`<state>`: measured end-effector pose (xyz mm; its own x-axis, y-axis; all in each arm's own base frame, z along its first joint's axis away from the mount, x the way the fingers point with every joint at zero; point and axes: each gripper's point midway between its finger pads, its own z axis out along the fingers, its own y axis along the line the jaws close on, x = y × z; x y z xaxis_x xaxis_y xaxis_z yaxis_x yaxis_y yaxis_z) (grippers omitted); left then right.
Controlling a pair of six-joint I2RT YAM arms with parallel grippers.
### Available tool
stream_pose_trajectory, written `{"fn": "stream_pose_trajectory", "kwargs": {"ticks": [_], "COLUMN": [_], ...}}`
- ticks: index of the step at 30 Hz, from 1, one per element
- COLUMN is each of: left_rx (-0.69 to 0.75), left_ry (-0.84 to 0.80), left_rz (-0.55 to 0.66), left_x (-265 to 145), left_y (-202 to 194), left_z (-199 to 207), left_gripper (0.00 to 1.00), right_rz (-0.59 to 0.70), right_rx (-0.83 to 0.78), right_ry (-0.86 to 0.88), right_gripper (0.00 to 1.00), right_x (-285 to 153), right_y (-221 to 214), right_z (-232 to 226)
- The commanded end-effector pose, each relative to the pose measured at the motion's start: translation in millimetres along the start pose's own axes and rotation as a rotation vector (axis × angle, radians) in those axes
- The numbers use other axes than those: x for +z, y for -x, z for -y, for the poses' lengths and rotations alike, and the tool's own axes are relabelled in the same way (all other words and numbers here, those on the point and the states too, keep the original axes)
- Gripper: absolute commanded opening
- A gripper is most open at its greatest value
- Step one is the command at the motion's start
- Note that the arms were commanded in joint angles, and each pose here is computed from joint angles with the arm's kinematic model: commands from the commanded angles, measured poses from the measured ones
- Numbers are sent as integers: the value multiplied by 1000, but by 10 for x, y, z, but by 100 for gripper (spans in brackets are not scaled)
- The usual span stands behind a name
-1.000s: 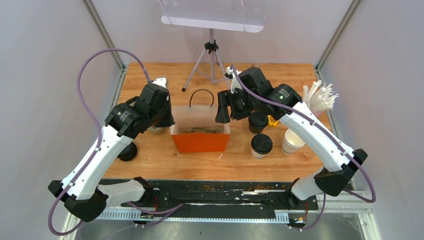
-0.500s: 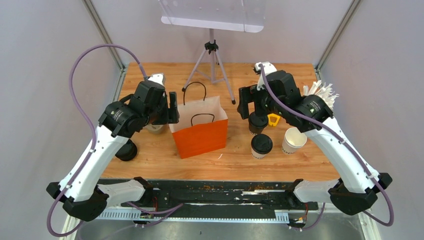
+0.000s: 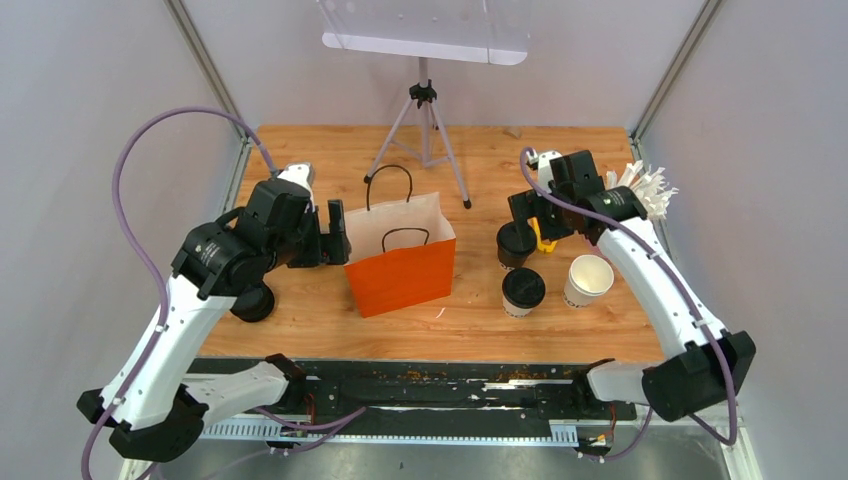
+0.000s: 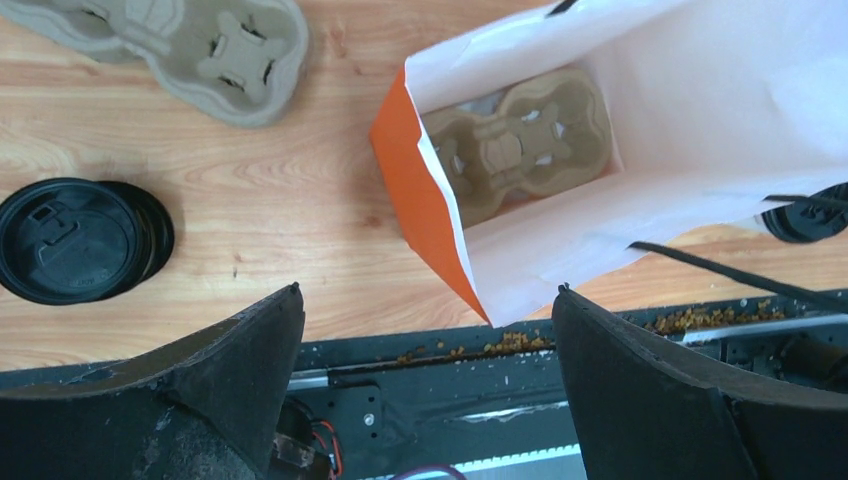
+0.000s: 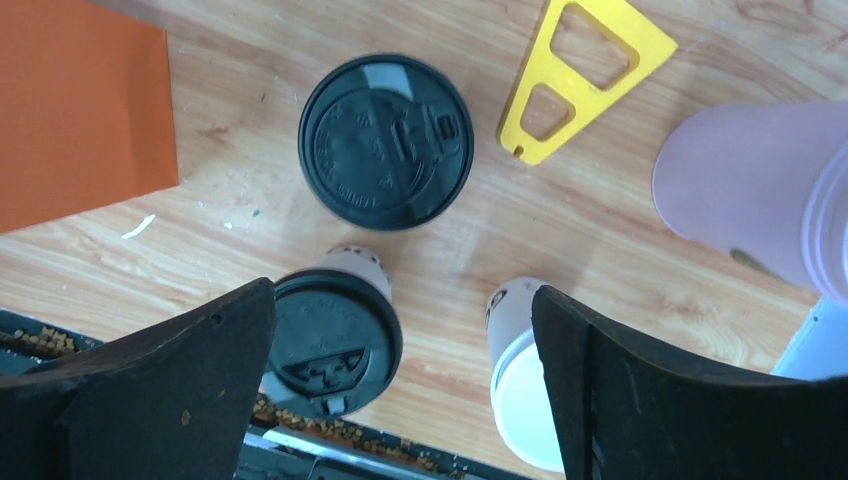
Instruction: Pack the takeout coffee
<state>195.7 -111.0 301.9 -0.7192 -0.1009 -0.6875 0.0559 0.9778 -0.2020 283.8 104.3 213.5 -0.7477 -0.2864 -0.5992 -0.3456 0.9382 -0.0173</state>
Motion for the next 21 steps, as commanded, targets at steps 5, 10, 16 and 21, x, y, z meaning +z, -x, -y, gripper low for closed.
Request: {"fn": "stream_pose_trajectory", "kwargs": {"ticks": [5,10,16,21], "left_rx": [6,19,29,37], "left_ry": [-78,-60,-70,-64], "left_rz": [-21,-10,-12,-10], "left_x": [-80,-128,-157,-166], "left_y": [-105,-109,-100,-104], "left_z": [65,0,10,-10], "left_gripper": [100,99,98,97], "right_rz": [77,57,-1,25], "right_rx": [-185,-220,-251,-277], "right_ry": [148,117,102,151], "right_gripper": [95,94,86,86], "right_x": [377,572,759,825], "right_y": [363,383,314,297], "right_z": [-84,-9,47,-33]}}
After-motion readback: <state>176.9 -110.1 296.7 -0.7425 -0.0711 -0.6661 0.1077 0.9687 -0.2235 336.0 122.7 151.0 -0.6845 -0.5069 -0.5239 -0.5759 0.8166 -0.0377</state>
